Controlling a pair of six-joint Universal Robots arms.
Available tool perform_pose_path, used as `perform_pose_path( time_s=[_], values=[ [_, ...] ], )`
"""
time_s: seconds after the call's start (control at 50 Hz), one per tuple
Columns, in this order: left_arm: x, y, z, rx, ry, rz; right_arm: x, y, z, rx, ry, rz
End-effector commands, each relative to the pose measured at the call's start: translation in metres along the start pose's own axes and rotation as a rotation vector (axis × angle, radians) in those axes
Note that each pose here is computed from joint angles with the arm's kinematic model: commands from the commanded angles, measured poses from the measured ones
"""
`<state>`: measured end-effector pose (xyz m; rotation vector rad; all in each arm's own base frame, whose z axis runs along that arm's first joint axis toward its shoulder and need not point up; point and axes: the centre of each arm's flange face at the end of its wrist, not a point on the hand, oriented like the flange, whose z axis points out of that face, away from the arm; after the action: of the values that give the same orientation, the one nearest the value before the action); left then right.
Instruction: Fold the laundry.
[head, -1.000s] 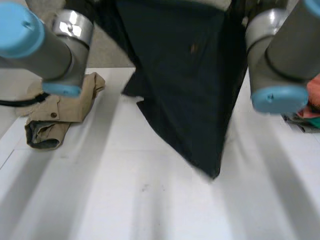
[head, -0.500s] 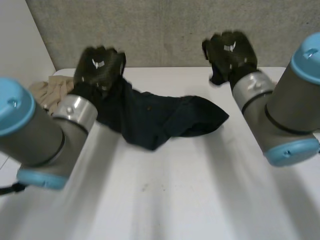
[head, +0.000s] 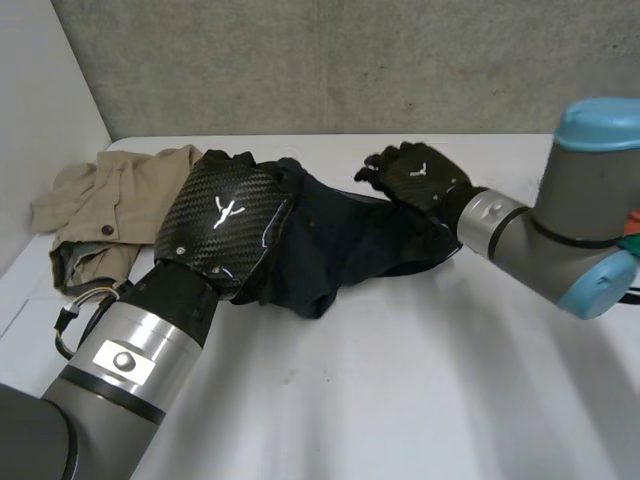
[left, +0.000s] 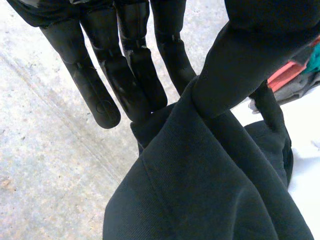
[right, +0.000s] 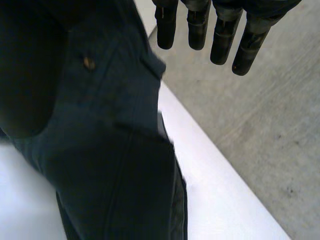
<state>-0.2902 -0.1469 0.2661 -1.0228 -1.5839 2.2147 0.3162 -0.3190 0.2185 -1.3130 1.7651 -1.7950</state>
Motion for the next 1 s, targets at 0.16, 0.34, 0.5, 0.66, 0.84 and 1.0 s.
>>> perform_pose_path(
  time_s=[0.16, 0.34, 0.5, 0.66, 0.84, 1.0],
  values=[
    [-0.002, -0.005, -0.001, 0.016, -0.012, -0.003, -0.016, 0.062, 0.035, -0.136, 0.187, -0.212],
    [-0.016, 0.002, 0.01, 0.009, -0.058, 0.011, -0.011, 0.026, -0.007, -0.154, 0.21, -0.214],
    [-0.036, 0.022, 0.029, -0.041, -0.115, 0.021, -0.042, 0.022, -0.076, -0.382, 0.058, -0.124],
    [-0.038, 0.04, 0.038, -0.089, -0.116, 0.019, -0.068, 0.025, -0.116, -0.567, -0.099, -0.016],
    [-0.037, 0.041, 0.037, -0.094, -0.112, 0.018, -0.013, -0.014, -0.109, -0.434, 0.099, -0.056],
    [-0.035, 0.037, 0.033, -0.085, -0.108, 0.017, 0.023, -0.034, -0.09, -0.326, 0.199, -0.04]
  ],
)
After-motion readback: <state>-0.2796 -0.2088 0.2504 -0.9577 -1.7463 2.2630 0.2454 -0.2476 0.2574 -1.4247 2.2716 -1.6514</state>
